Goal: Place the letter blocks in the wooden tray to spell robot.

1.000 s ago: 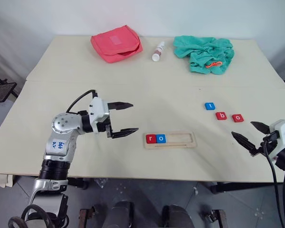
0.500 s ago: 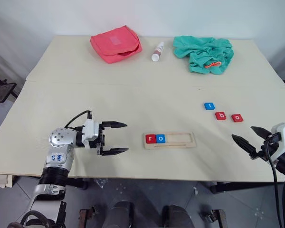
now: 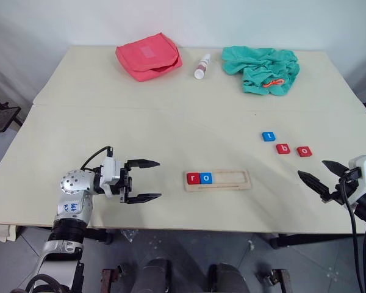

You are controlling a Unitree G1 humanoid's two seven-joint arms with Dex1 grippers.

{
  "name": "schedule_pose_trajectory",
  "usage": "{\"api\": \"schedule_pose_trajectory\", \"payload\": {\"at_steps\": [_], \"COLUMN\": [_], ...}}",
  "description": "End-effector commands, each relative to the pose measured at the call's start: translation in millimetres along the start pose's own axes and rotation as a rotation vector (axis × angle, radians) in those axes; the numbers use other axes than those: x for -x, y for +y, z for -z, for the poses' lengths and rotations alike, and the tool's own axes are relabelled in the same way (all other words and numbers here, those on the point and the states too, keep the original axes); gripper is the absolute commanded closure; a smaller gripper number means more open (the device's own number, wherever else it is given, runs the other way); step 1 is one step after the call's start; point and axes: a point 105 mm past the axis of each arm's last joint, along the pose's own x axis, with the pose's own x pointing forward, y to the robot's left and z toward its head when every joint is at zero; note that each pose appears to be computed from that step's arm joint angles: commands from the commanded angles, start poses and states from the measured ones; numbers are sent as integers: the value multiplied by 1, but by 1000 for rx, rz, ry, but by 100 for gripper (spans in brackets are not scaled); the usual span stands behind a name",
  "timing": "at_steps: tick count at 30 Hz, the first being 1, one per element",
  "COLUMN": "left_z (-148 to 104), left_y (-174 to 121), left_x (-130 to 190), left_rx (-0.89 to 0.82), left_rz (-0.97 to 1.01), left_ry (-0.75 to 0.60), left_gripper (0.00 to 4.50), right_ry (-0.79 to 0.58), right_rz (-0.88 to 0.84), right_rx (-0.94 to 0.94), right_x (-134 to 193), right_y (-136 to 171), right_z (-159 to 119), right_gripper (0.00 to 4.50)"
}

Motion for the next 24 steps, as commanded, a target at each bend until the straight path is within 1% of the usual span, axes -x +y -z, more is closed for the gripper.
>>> {"api": "schedule_pose_trajectory", "payload": {"at_steps": [1, 7, 11, 15, 18, 20, 24], "left_z": [-9, -11, -13, -13, -14, -14, -15], "left_y": [1, 0, -1, -4, -6, -9, -12], "left_x": [0, -1, -2, -5, -7, -10, -13], "left_rx": [-29, -26, -29, -28, -24, -21, -20], "left_rz": [-9, -5, -5, -3, 1, 3, 3], "left_ry": [-35, -43, -47, -55, -64, -71, -80], "left_gripper": [3, 3, 3, 3, 3, 3, 3], "right_ry": [-39, -43, -42, -24, -30, -14, 16], "right_rz": [17, 17, 20, 103, 120, 124, 125], "right_rx": [40, 37, 44, 1, -12, -37, -61], "right_x": [4, 3, -5, -27, -40, -56, -75], "right_y": [-4, -4, -2, -11, -13, -13, -14], "right_z": [-16, -17, -21, -25, -29, -29, -26], "right_gripper": [0, 0, 0, 0, 0, 0, 0]}}
